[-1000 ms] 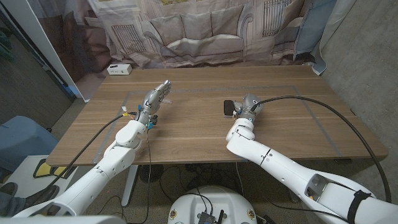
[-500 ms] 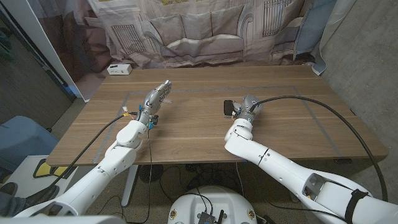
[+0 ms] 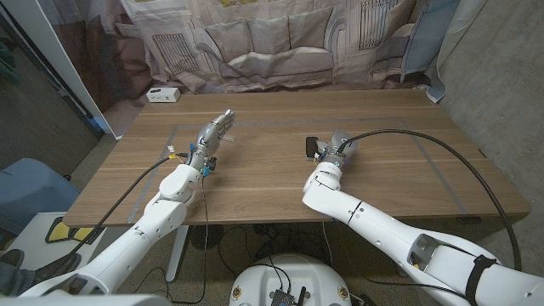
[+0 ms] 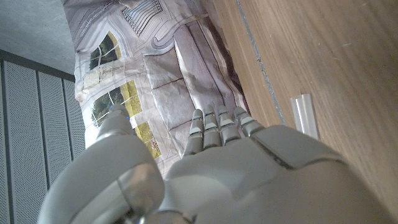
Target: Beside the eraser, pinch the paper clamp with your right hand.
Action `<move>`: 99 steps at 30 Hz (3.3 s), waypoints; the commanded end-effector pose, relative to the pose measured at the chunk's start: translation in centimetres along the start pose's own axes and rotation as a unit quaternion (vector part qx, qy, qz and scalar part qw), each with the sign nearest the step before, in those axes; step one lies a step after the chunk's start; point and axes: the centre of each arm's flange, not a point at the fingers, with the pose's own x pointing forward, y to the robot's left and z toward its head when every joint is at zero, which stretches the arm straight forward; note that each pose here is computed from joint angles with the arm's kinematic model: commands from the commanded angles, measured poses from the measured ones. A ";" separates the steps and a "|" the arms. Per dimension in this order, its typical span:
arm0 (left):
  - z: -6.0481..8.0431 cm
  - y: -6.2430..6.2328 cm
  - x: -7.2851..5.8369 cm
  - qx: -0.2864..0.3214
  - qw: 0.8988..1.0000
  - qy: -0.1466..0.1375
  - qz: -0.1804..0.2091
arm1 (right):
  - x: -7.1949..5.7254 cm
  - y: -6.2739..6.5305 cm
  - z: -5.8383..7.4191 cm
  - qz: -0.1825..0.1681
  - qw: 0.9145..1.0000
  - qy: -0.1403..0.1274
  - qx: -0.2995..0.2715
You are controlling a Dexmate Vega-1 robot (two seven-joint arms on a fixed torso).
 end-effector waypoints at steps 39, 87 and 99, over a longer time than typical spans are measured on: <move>0.3 0.4 -0.7 0.006 1.000 0.009 -0.004 | -0.1 -1.6 -2.0 -0.002 0.982 -0.151 0.114; 0.9 -4.9 1.4 0.011 1.000 0.000 -0.009 | 3.5 -5.6 -7.6 0.120 0.844 -0.313 0.419; 1.7 -4.4 1.3 0.016 1.000 -0.010 -0.016 | 5.5 -5.5 -9.0 0.217 0.738 -0.327 0.550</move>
